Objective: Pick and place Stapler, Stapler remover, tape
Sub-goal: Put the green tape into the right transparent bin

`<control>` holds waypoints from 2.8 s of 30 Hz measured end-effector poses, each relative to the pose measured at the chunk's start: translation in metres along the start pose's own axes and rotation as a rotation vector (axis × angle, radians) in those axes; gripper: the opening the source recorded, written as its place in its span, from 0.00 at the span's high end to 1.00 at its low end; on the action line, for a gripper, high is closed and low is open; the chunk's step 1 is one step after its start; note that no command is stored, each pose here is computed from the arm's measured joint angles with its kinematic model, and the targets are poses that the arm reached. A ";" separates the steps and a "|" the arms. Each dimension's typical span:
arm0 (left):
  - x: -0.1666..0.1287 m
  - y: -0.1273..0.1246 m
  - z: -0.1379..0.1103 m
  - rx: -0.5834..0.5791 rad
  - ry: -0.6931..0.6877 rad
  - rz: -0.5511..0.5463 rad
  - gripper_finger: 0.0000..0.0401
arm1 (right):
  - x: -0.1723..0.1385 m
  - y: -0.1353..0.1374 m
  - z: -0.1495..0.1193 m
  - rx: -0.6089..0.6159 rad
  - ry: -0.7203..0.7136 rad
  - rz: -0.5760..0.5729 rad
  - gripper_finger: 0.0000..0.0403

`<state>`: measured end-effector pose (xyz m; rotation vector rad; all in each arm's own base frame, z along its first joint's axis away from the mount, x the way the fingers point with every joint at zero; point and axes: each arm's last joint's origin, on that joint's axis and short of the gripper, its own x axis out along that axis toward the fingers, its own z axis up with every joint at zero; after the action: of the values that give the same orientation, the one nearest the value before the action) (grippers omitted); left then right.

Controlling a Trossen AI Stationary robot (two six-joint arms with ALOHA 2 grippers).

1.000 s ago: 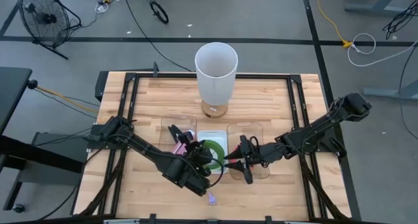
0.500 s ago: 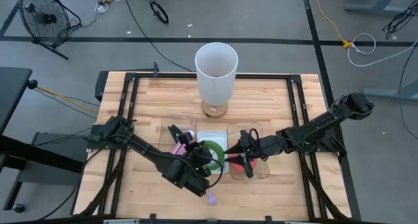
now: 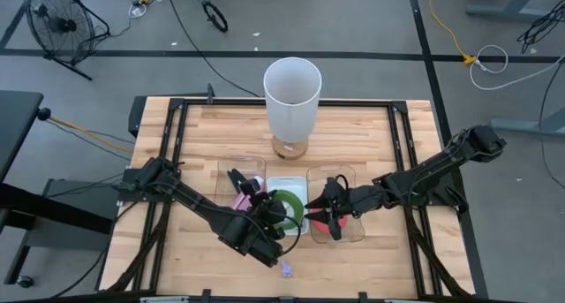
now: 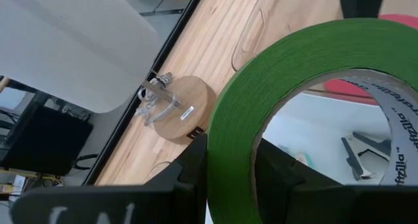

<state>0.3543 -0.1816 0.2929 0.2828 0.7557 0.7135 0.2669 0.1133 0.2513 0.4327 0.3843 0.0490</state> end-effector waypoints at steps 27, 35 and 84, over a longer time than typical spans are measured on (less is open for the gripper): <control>0.003 0.003 -0.001 0.029 0.004 0.029 0.78 | 0.032 -0.015 -0.003 0.014 -0.021 0.039 0.78; 0.003 0.004 -0.002 0.032 0.015 0.033 0.69 | 0.031 -0.016 -0.004 -0.031 -0.006 0.022 0.78; -0.020 0.009 -0.024 0.170 0.138 0.026 0.54 | -0.070 -0.035 -0.046 0.426 0.489 -0.052 0.79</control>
<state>0.3228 -0.1893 0.2906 0.4013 0.9474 0.6995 0.1836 0.0908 0.2228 0.8352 0.8952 0.0217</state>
